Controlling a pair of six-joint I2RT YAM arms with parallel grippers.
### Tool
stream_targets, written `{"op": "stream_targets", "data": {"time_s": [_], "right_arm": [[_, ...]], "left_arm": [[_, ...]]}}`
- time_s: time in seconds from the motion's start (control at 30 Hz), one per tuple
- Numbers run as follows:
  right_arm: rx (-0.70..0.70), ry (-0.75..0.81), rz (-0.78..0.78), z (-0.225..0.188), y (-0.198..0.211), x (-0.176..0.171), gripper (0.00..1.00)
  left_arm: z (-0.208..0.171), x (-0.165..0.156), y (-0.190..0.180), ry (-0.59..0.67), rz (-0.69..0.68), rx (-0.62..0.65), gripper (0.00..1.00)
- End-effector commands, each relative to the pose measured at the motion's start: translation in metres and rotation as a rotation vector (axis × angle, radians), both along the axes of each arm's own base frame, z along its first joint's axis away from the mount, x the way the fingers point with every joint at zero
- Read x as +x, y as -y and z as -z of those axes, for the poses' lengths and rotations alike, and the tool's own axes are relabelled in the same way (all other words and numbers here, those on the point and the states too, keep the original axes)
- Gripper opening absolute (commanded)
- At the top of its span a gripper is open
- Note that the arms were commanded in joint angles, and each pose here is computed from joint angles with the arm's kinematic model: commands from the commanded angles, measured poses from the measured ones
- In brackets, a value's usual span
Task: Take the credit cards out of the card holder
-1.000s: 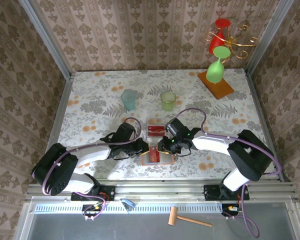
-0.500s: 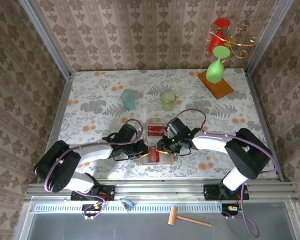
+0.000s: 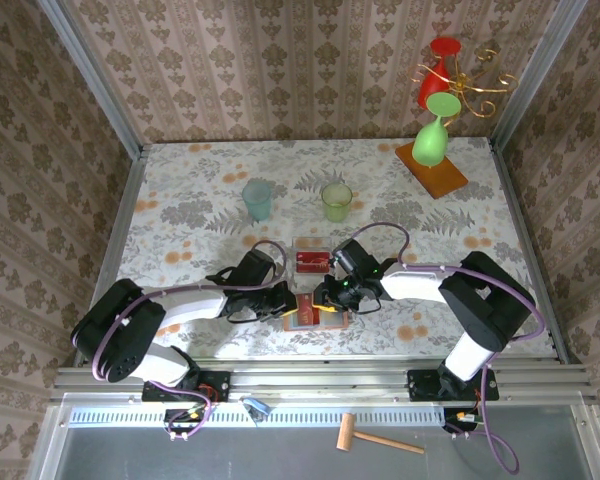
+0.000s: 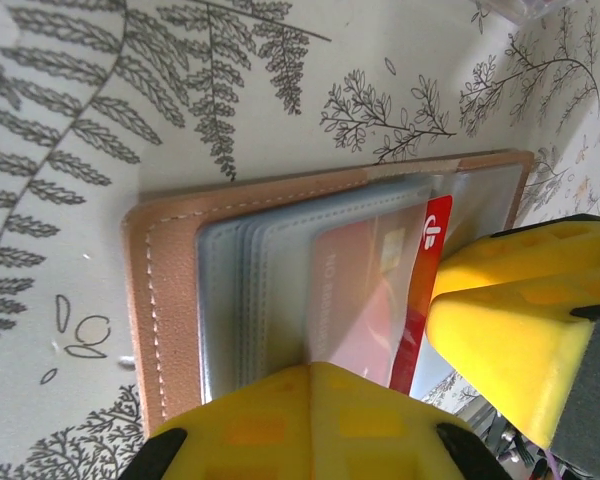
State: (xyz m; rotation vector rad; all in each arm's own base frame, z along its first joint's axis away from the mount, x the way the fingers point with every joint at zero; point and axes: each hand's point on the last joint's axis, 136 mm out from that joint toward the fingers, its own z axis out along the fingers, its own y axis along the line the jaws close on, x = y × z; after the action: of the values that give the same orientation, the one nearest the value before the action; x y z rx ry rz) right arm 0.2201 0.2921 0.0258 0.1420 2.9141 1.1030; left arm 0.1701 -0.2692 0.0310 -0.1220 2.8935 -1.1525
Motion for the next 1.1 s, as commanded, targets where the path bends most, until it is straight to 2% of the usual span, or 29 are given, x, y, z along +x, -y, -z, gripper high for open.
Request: {"op": "stream_targets", "data": {"time_s": [0.0,0.43,1.07], "right_arm": [[0.025,-0.031,0.003,0.004,-0.001,-0.004,0.22],[0.057,-0.025,0.009,-0.001,-0.004,-0.003,0.17],[-0.016,0.008,0.018,-0.001,0.020,-0.004,0.04]], "left_arm": [[0.015,-0.008,-0.008,-0.018,0.011,0.042,0.07],[0.022,-0.012,-0.014,-0.033,0.004,0.056,0.08],[0.018,-0.010,-0.021,-0.027,-0.013,0.064,0.08]]}}
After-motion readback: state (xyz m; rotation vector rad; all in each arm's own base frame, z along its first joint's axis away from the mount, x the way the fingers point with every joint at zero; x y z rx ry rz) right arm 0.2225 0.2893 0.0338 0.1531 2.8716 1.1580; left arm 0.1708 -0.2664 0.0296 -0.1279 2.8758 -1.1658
